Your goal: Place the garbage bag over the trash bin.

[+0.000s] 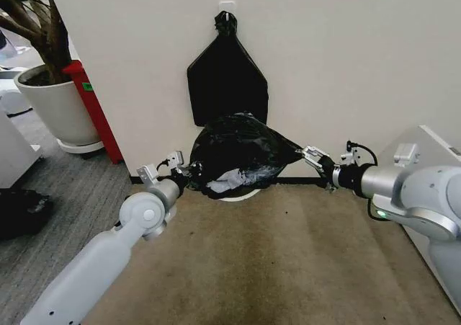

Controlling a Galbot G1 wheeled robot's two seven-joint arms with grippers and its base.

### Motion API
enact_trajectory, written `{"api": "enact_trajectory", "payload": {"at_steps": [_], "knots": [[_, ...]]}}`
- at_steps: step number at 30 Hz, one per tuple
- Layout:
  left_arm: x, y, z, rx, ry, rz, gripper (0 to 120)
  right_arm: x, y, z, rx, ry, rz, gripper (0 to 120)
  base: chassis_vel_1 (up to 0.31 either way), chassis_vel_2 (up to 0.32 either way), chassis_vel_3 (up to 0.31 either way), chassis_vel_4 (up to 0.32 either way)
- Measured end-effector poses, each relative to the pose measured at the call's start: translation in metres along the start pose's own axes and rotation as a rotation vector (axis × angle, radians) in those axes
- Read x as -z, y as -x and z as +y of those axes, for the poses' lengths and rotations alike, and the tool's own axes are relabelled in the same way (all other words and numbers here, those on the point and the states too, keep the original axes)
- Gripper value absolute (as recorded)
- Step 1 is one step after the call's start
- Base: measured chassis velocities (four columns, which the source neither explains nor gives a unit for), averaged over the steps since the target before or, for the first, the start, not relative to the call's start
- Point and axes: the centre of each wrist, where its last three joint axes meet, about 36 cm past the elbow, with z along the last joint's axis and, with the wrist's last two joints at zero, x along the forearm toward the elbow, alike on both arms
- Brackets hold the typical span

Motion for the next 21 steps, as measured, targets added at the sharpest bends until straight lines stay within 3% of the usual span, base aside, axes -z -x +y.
{"api": "enact_trajectory", "payload": {"at_steps": [4, 12, 13, 19, 21], "knots": [[0.001, 0.0, -0.001, 0.009, 0.091, -0.021, 0, -0.016, -0.004, -0.01, 0.15, -0.346, -0.146, 100, 0.0, 0.0, 0.0, 0.0], [0.008, 0.005, -0.01, -0.018, 0.21, -0.054, 0, -0.04, 0.011, -0.019, 0.364, -0.751, -0.075, 100, 0.0, 0.0, 0.0, 0.0], [0.008, 0.005, -0.01, -0.018, 0.21, -0.054, 0, -0.04, 0.011, -0.019, 0.364, -0.751, -0.075, 100, 0.0, 0.0, 0.0, 0.0], [0.019, 0.007, -0.022, -0.038, 0.276, -0.063, 0, -0.056, 0.034, -0.024, 0.467, -1.061, -0.053, 100, 0.0, 0.0, 0.0, 0.0], [0.021, 0.006, -0.023, -0.04, 0.288, -0.063, 0, -0.059, 0.038, -0.025, 0.471, -1.087, -0.049, 100, 0.0, 0.0, 0.0, 0.0]]}}
